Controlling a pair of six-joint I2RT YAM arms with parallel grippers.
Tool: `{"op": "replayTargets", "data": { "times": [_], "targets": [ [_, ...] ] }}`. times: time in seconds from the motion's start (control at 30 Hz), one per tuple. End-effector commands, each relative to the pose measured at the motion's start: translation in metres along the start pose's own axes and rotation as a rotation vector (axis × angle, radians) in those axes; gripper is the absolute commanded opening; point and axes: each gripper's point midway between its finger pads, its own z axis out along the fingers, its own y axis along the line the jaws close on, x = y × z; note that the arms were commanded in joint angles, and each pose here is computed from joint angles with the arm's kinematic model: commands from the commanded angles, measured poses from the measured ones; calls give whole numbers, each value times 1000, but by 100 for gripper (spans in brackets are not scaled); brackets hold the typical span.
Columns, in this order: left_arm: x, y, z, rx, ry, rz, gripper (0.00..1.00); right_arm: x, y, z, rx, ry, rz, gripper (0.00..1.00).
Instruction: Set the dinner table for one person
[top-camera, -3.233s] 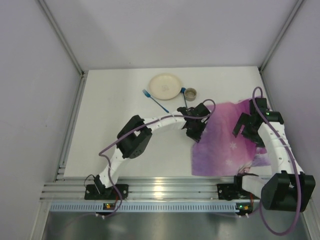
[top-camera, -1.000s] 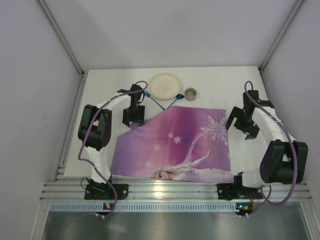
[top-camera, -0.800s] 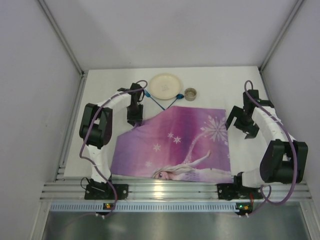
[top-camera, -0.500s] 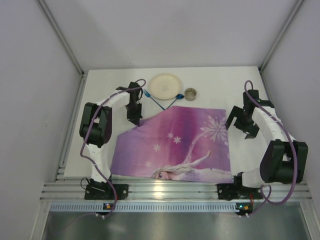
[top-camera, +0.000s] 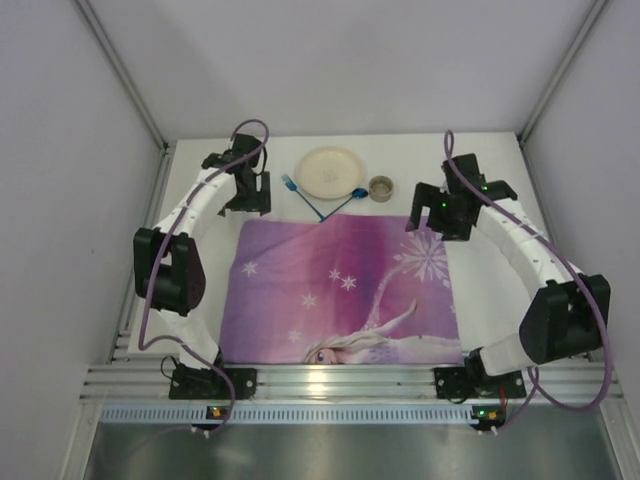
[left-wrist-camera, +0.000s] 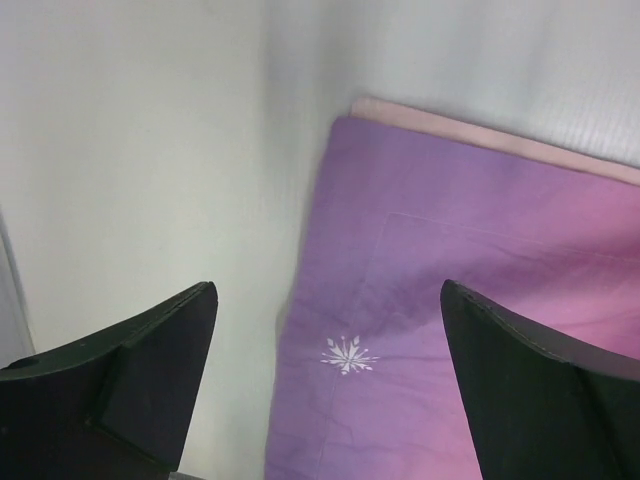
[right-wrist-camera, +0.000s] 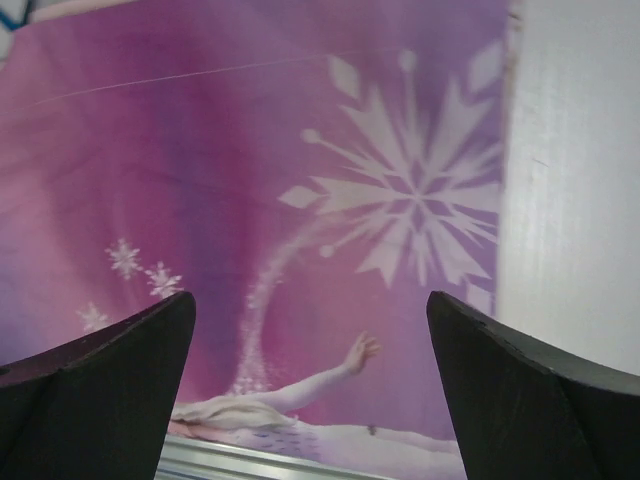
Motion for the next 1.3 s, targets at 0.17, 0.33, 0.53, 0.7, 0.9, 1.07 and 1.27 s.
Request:
{"op": "replayTargets", "data": {
  "times": [0.17,0.33,0.53,0.7,0.9,1.07,1.27],
  "targets": [
    [10,-5,-15,66,-17,-82,99,-59,147,21,-288,-80,-133,100],
    [15,-42,19,216,-8,-68,99,-101,192,63,-346,-83,-79,100],
    [30,-47,65,155,102,-51,99,-123,221,92,-383,-88,-40,99],
    [46,-41,85,100,144,-55,98,-115,216,113,-354,-54,-19,96],
    [65,-40,112,82,201,-52,85,-95,215,134,-323,-5,-24,95],
    [68,-31,123,55,222,-58,17,-80,220,154,-289,8,-44,95],
    [52,0,114,-12,191,-130,26,-80,214,178,-224,-6,-11,91]
  ]
}}
